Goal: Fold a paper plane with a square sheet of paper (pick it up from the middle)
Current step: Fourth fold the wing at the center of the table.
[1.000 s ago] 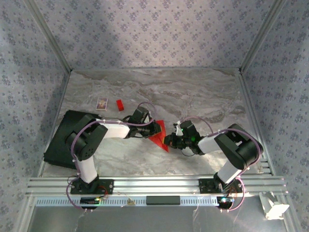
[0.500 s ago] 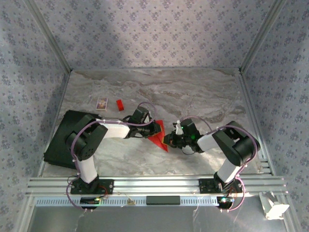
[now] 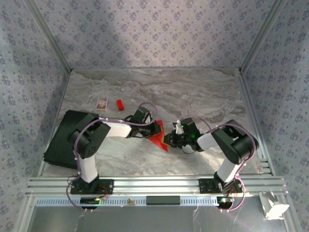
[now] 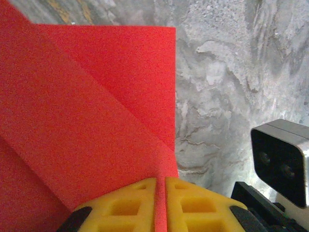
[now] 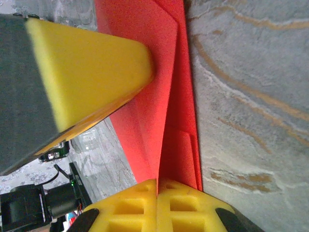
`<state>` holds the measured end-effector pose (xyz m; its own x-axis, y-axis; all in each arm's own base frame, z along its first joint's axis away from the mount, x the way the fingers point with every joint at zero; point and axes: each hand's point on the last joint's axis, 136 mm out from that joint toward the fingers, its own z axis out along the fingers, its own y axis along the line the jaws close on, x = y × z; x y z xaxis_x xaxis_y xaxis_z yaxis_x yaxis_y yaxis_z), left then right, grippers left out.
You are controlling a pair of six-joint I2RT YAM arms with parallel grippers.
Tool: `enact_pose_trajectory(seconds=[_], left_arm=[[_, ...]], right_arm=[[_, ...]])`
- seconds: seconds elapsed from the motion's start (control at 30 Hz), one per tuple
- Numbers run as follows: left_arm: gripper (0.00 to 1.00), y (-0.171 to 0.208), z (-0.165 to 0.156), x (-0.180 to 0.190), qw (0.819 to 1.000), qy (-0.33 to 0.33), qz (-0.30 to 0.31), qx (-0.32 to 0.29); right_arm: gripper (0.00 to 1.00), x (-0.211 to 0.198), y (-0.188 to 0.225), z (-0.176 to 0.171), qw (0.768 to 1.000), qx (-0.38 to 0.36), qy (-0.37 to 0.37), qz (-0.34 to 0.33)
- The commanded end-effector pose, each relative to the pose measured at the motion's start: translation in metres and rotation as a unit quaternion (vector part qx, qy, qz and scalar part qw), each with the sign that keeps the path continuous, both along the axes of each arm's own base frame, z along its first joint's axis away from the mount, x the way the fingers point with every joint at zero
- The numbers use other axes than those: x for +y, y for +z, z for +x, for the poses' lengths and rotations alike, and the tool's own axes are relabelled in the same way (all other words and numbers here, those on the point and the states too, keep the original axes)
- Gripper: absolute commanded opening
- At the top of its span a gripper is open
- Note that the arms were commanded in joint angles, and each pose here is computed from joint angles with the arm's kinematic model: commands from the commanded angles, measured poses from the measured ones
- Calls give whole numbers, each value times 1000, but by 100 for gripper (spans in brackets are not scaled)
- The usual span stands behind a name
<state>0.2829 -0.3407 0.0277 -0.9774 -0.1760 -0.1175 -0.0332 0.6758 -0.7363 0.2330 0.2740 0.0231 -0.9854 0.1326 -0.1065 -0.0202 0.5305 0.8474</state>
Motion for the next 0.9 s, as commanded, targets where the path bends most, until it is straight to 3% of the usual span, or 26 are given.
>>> enact_pose_trajectory(seconds=[0.0, 0.47, 0.7, 0.87], left_arm=[[13, -3, 2, -1, 1000, -2, 13, -7], [10, -23, -6, 5, 999, -7, 35, 18], [9, -32, -12, 11, 999, -3, 44, 28], [9, -33, -13, 11, 999, -4, 44, 29]], right_arm=[[0, -8, -29, -13, 998, 48, -4, -43], [0, -10, -29, -12, 998, 50, -8, -47], [14, -9, -18, -14, 998, 37, 4, -49], [17, -7, -11, -21, 998, 30, 26, -55]])
